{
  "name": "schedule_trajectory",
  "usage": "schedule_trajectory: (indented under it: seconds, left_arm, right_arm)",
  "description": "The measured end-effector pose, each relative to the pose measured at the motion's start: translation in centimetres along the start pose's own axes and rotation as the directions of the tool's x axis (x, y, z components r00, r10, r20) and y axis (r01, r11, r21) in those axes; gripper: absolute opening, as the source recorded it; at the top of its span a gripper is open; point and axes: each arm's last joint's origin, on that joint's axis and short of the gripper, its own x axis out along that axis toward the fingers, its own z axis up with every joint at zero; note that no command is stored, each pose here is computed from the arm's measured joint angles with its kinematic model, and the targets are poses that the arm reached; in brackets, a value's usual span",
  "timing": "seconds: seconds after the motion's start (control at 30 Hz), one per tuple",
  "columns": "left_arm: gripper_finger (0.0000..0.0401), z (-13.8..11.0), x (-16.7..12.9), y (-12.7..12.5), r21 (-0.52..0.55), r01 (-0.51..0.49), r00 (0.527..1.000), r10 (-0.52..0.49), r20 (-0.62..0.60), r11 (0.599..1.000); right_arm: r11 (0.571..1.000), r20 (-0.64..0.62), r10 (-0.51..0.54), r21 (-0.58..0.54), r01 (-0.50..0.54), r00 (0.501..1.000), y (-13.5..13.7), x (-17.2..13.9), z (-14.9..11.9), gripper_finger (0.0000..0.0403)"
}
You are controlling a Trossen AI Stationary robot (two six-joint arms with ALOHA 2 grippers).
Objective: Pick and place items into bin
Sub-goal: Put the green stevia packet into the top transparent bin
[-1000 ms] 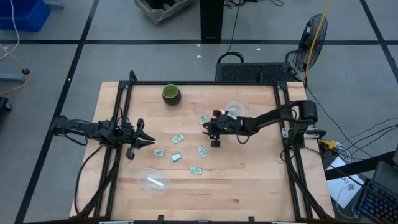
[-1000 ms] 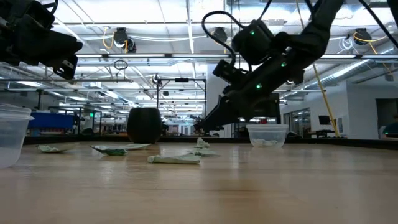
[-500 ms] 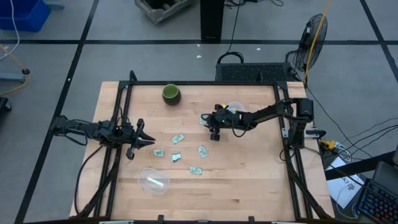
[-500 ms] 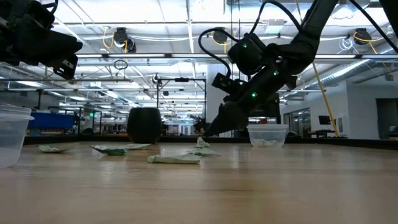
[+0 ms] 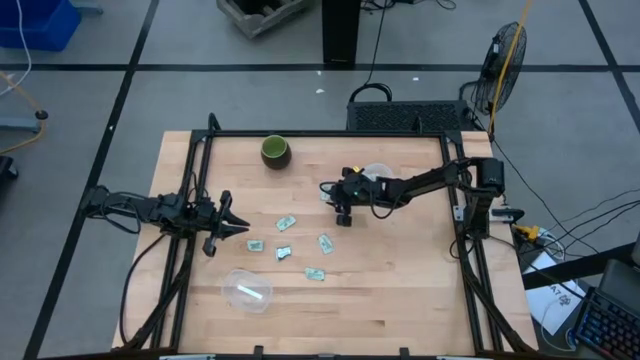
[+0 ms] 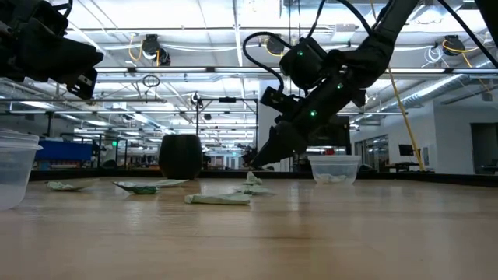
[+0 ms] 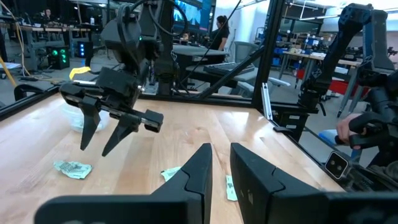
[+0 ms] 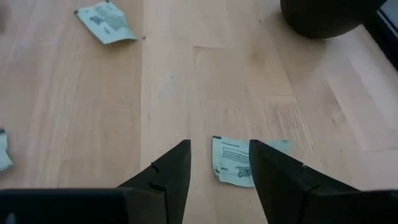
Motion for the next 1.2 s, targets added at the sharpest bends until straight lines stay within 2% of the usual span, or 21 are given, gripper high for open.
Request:
schedule_trajectory:
  seconds: [0.33, 0.43, 0.67, 0.93, 1.2]
  left_arm:
    - [0.0060, 0.0, 0.0, 0.0, 0.000, 0.000, 1.000, 0.000, 0.000, 1.000]
    - [0.0060, 0.0, 0.0, 0.0, 0.000, 0.000, 1.000, 0.000, -0.001, 1.000]
    - [0.0061, 0.0, 0.0, 0.0, 0.000, 0.000, 1.000, 0.000, 0.000, 1.000]
    - [0.0060, 0.0, 0.0, 0.0, 0.000, -0.007, 1.000, 0.007, 0.000, 1.000]
    - [0.0060, 0.0, 0.0, 0.0, 0.000, -0.007, 1.000, 0.007, 0.000, 1.000]
  right_arm:
    - [0.998, -0.047, 0.028, 0.051, -0.026, 0.998, -0.3, 1.3, -0.4, 0.0154]
    - [0.998, -0.108, 0.033, 0.055, -0.027, 0.994, -0.4, 2.0, -1.2, 0.0157]
    - [0.998, -0.106, 0.028, 0.057, -0.022, 0.994, -0.3, 3.1, -1.2, 0.0149]
    - [0.993, -0.151, 0.031, 0.121, -0.012, 0.988, -1.1, 3.1, -1.8, 0.0112]
    - [0.993, -0.138, 0.024, 0.121, -0.007, 0.990, -1.0, 3.1, -1.6, 0.0057]
